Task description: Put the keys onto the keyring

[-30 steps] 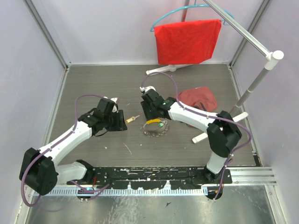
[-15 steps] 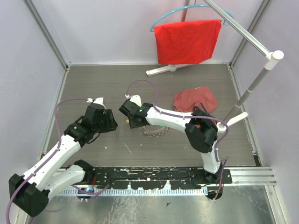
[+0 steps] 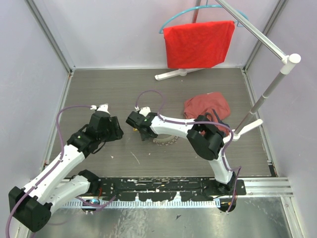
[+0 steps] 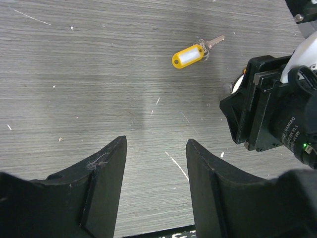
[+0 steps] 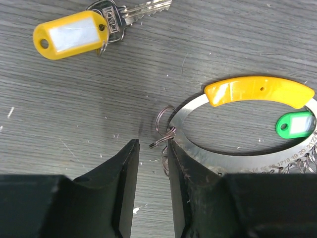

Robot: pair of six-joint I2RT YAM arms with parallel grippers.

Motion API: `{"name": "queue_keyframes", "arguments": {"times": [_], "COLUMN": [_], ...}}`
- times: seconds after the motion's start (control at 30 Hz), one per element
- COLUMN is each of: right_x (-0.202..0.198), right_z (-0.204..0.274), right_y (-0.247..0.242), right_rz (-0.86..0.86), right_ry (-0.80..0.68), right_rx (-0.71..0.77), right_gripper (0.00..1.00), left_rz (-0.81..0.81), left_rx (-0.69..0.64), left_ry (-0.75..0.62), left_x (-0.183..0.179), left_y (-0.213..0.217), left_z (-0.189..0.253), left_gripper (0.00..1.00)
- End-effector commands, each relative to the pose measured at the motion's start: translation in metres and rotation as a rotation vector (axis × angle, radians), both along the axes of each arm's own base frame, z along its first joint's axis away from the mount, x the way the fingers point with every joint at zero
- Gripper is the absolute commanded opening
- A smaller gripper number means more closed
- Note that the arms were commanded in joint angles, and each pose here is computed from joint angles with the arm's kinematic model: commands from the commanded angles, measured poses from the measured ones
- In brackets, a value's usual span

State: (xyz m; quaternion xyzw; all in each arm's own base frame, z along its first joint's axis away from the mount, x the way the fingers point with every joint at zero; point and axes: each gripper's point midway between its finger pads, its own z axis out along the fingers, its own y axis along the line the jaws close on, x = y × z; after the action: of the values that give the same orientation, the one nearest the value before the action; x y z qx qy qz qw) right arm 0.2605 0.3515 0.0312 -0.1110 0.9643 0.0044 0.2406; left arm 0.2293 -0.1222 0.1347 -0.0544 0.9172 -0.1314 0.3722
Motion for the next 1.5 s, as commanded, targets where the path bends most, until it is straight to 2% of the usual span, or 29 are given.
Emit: {"name": "queue_keyframes", "arguments": {"times": [0.0,0.13,0.47,0.73,0.93,1.07,1.2,1.3,1.47], "right_x": [0.007,0.005,0.012,0.012,0.001,-0.010,-0.017,-0.017,-0.014], "right_z": [0.008,0.002,0.026,0.062,0.085,0.105,0.123,0.135,0.152], "right_y": [0.005,0.000,-0.011,-0.022,-0.029,-0.035,-0.043,-0.049,-0.054], "right_rz": [-0.019,-0.020,-0.039,-0.014,0.100,0.173,0.198,0.199,0.193], "right_ry": [-0.034,-0.030,-0.105,-0.158,-0.152,-0.148,-0.148,-0.149,-0.149], "right_rx": [0.007,-0.021,-0.024,0.003,0.015,0.060,0.116,0.164,0.237], "right_gripper": [0.35,0.31,0.01,0.01,0.01,0.01,0.01,0.01,0.01], "left_rz": [0.015,0.013,0.003,-0.050,-0.249,-0.322,-0.447,-0.477,-0.498], "left_rx": [0.008,0.009,0.007,-0.013,-0.119,-0.200,-0.344,-0.428,-0.453], "left_ry": [-0.001,0.003,0.000,-0.016,-0.077,-0.128,-0.209,-0.278,-0.424], "left_x": [-0.001,-0.001,0.001,0.004,-0.002,-0.002,-0.004,-0.001,0.008], "left_y": [0.004,0.004,0.001,-0.008,-0.041,-0.059,-0.088,-0.101,-0.113], "left_z": [-0.002,-0.003,-0.003,0.000,0.011,0.024,0.048,0.056,0.062], "left_gripper": [0.59,0.59,0.59,0.59,0.65,0.68,0.74,0.76,0.75]}}
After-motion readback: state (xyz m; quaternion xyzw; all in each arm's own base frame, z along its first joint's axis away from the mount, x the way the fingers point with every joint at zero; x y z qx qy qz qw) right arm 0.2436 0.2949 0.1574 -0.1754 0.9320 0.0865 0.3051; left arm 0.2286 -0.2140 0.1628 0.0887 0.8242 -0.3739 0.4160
